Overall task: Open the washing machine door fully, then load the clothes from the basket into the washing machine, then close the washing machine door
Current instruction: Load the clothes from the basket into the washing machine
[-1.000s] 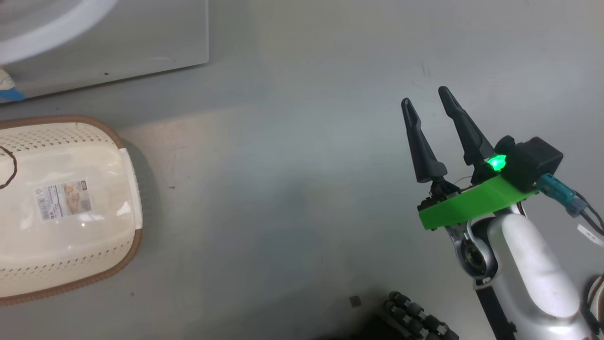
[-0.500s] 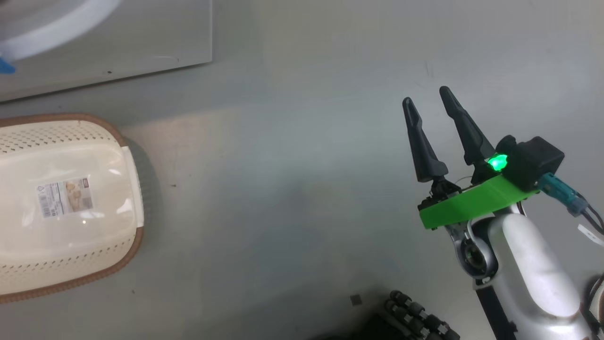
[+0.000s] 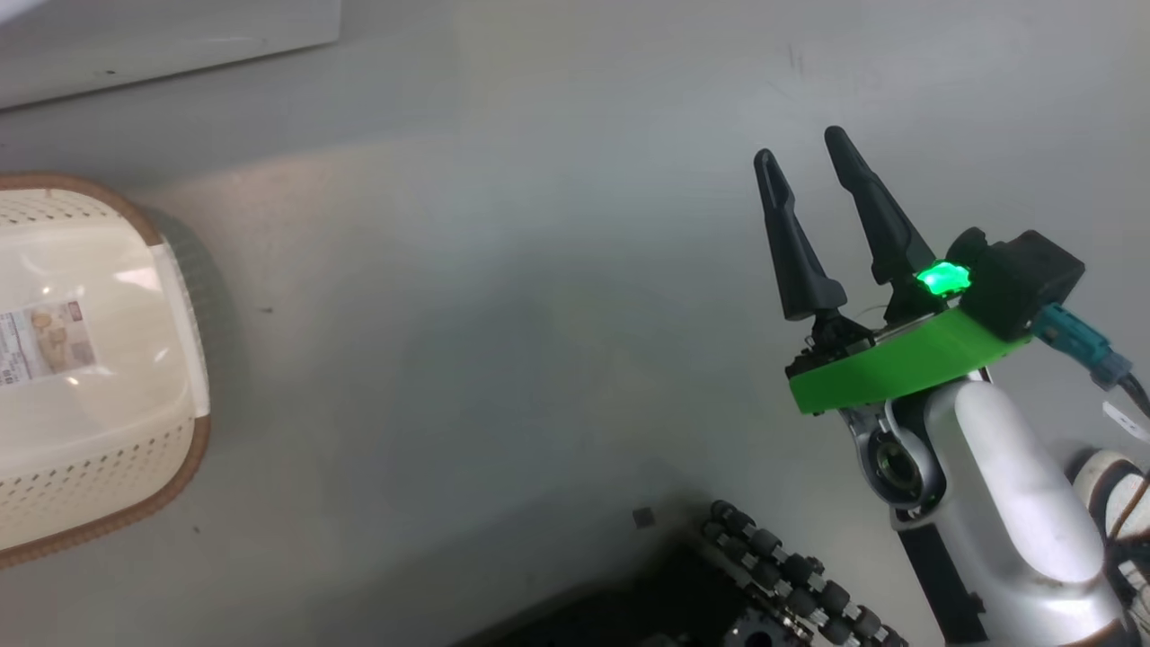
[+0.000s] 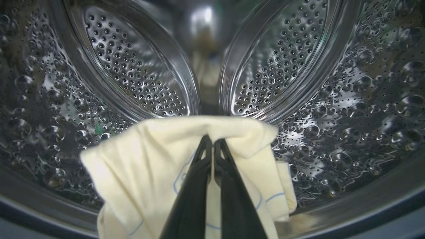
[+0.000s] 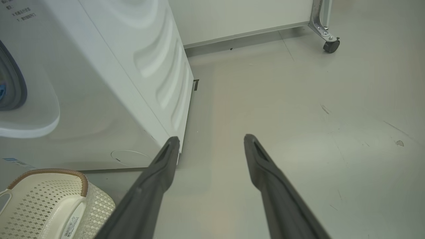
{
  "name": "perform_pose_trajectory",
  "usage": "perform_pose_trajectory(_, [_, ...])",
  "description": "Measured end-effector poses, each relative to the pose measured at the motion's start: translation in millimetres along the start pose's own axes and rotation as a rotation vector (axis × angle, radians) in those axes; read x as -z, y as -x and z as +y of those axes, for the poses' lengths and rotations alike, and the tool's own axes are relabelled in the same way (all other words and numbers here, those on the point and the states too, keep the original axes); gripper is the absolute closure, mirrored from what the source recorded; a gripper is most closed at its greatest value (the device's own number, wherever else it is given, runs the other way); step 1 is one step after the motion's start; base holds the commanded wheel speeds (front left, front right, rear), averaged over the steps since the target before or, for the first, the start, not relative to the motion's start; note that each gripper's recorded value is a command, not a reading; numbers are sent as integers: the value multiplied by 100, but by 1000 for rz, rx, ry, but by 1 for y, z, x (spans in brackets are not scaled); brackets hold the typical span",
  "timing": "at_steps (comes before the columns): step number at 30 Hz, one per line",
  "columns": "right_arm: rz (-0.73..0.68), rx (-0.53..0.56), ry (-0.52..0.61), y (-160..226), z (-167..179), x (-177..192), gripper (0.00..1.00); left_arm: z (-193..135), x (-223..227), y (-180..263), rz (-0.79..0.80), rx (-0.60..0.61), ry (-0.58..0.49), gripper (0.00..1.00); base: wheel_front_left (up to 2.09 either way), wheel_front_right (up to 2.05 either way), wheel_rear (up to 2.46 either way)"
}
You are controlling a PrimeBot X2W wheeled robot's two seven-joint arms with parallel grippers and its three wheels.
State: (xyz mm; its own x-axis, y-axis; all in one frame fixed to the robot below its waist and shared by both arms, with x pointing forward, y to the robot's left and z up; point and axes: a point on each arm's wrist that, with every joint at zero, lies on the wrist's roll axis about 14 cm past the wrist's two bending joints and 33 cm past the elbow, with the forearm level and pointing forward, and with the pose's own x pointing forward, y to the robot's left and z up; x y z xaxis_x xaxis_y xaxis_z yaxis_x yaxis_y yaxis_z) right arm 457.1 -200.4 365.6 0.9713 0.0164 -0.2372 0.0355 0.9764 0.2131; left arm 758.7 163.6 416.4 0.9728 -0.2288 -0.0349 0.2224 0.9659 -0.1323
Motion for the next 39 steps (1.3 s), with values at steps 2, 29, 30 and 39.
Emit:
perform_pose_trajectory(2, [12,9,-6,-1,-3,5,0,3,-7,-12,-7,7,-39,100,0,0,0])
perform_pose_trajectory(29, [81,49,-19,5,-16,27,0,-22,-27,-92,-2,51,-132,100,0,0,0])
perform_pose_trajectory(30, [84,51,-19,5,-17,28,0,-23,-23,-92,7,53,-135,100,0,0,0])
perform_pose_trajectory(39, [85,50,-18,6,-16,28,0,-29,-3,-93,53,65,-122,100,0,0,0])
